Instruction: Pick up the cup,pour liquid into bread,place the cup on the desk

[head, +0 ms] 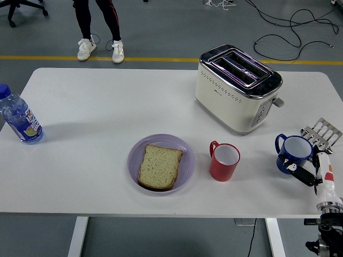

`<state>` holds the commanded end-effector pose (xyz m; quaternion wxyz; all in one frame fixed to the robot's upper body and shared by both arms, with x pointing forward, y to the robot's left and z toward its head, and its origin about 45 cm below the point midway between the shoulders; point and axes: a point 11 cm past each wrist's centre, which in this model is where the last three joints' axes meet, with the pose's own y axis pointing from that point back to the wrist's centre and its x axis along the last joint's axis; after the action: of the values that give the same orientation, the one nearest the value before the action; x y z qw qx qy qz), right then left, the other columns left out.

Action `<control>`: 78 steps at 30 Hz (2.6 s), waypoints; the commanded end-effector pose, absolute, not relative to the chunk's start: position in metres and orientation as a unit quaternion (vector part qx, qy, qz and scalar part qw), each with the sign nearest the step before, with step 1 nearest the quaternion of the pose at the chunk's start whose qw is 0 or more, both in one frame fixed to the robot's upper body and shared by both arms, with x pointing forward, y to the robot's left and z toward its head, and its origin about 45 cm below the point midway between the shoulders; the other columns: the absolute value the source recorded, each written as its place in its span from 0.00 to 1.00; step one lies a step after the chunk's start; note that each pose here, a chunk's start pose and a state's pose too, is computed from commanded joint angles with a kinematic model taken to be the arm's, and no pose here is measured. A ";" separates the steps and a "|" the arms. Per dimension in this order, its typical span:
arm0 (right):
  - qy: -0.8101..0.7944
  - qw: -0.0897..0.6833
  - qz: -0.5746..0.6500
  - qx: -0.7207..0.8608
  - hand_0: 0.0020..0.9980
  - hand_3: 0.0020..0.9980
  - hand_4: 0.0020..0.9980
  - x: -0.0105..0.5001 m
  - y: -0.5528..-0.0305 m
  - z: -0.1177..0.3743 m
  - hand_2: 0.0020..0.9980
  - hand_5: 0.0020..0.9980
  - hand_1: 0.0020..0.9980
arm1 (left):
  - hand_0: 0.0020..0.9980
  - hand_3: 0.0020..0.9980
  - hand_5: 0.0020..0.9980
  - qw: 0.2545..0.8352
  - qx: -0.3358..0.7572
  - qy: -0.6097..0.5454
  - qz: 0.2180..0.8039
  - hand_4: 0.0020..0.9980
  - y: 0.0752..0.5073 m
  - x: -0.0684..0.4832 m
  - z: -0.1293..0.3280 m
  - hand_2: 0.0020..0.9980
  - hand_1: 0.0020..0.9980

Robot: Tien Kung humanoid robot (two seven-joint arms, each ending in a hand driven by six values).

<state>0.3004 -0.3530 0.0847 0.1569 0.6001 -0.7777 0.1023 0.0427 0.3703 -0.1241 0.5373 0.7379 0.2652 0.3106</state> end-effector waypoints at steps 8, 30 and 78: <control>-0.778 0.167 0.100 0.597 0.69 0.60 0.70 0.294 -0.351 0.077 0.64 0.08 0.57 | 0.66 0.59 0.88 0.537 0.740 0.265 0.307 0.30 0.370 0.041 -0.124 0.71 0.69; -0.769 0.197 0.116 0.597 0.84 0.94 0.92 0.293 -0.350 0.074 0.84 0.03 0.72 | 0.66 0.59 0.88 0.538 0.740 0.265 0.304 0.30 0.369 0.039 -0.125 0.71 0.69; -0.769 -0.123 0.035 0.626 0.73 0.67 0.74 0.318 -0.328 0.243 0.73 0.19 0.68 | 0.66 0.59 0.87 0.540 0.738 0.265 0.308 0.30 0.369 0.042 -0.125 0.71 0.69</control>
<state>0.3176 -0.3283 0.2430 -0.1235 0.6258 -0.7694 0.0350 0.0423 0.3686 -0.1246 0.5396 0.7376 0.2650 0.3075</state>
